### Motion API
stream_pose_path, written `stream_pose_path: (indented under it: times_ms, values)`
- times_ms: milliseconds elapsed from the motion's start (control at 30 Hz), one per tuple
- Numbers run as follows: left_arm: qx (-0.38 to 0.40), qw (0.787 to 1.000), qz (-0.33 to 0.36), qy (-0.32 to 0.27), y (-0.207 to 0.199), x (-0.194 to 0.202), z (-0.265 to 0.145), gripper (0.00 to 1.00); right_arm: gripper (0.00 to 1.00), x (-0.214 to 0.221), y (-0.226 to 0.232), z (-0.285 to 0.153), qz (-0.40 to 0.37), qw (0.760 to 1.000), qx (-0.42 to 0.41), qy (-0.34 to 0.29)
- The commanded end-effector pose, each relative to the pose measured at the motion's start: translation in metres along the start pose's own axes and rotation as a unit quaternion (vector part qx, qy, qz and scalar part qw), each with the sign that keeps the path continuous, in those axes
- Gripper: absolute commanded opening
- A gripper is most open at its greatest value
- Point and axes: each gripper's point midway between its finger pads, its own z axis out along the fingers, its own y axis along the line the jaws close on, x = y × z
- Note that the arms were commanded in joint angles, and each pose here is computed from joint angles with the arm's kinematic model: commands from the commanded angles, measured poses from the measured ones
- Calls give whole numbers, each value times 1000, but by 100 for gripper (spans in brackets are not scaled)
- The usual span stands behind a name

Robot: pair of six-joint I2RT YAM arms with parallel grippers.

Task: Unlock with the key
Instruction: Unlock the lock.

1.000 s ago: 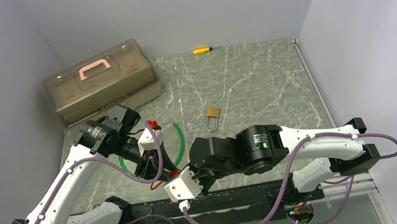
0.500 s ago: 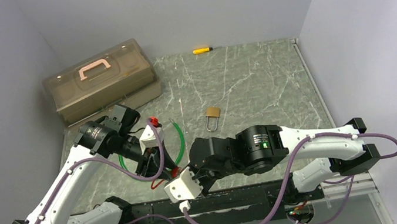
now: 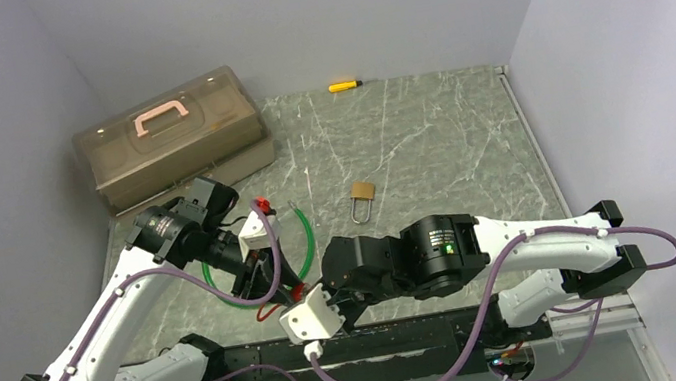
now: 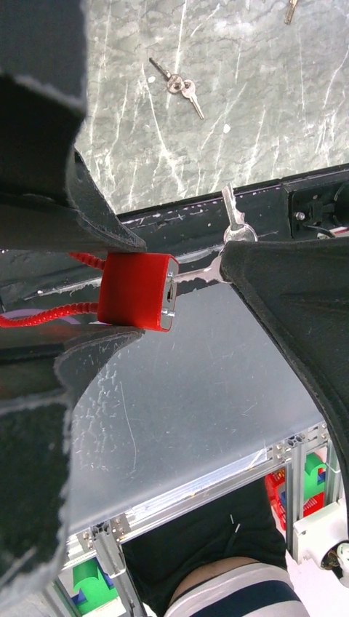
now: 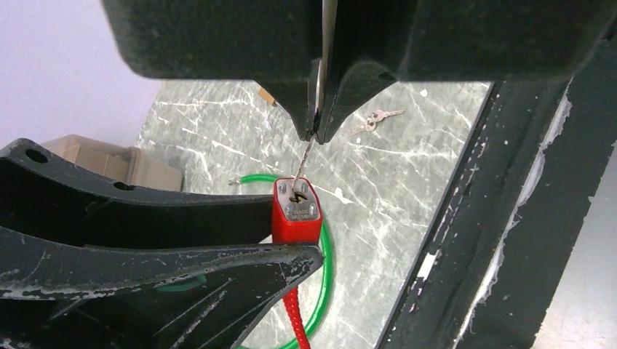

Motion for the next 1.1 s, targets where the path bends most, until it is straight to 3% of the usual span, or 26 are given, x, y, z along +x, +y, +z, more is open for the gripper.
stream_pose_path:
  times_ms: [0,1067]
  values:
    - [0,1000,13,-15,-4,-8,-1,0,0,-3,-14,-3,-3,999,32,3]
    - [-39,999,-15,2,16,-5,-2,0,0,-27,-8,6,-21,999,24,-23]
